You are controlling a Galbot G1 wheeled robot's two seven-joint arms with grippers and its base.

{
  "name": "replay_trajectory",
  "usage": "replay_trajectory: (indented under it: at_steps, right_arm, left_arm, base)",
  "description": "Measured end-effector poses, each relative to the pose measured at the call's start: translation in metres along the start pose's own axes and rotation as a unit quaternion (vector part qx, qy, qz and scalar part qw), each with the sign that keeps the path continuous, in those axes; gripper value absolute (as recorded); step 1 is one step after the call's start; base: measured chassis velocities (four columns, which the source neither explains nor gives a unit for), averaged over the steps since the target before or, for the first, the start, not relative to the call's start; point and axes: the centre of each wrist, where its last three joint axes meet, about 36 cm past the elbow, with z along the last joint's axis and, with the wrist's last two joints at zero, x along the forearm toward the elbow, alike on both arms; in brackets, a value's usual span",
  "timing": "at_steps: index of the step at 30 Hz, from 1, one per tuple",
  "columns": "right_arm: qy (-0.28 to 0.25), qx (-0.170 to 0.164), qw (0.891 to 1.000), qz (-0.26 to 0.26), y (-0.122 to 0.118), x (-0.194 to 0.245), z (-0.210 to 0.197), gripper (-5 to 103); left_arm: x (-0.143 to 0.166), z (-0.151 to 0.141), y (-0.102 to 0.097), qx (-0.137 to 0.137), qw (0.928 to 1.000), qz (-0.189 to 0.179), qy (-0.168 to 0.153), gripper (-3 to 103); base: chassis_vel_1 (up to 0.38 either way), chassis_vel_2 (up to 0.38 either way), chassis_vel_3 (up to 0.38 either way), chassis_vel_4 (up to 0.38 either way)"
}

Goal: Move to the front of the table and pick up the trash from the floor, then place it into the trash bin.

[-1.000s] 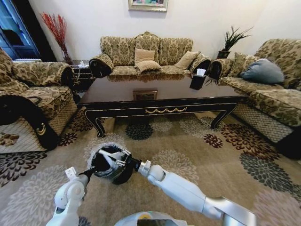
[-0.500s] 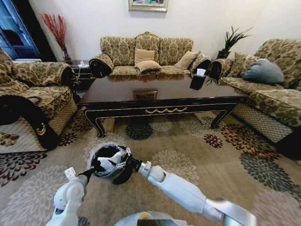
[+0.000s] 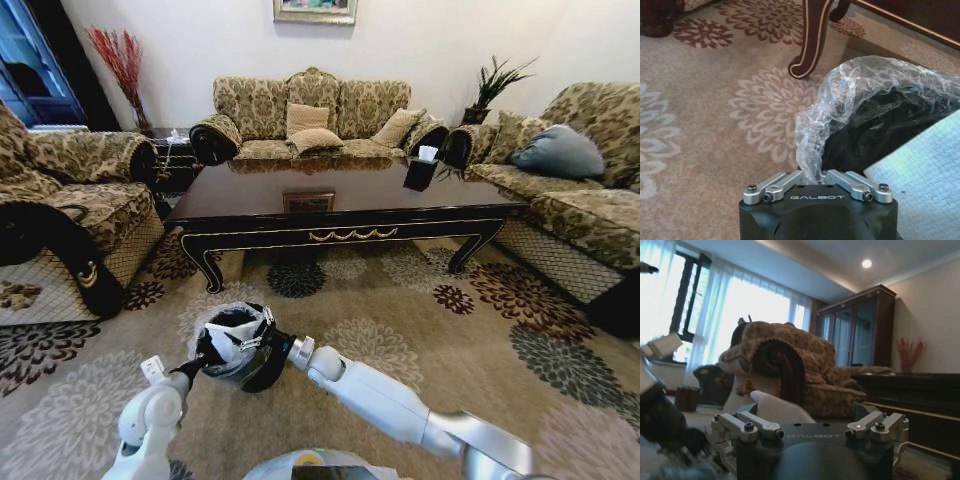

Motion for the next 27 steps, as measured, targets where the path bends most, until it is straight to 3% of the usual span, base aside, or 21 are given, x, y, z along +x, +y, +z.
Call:
replay_trajectory:
  at_steps: [10,19,27]
  right_arm:
    - [0.045,0.029,0.998,0.025,-0.019,0.041,0.012,100]
    - [0.036,0.028,0.999,0.024,-0.016,0.043,0.007,100]
    - [0.028,0.032,0.999,0.010,-0.012,0.049,0.008,100]
  left_arm:
    - [0.005,-0.004,0.001,-0.002,1.0000,0.001,-0.005,2]
    - [0.005,-0.003,0.001,-0.002,1.0000,0.001,-0.004,2]
    - [0.000,-0.012,0.015,0.013,0.9998,-0.007,-0.010,2]
  base:
    - [0.000,0.000,0.000,0.000]
    - [0.000,0.000,0.000,0.000]
    - [0.000,0.000,0.000,0.000]
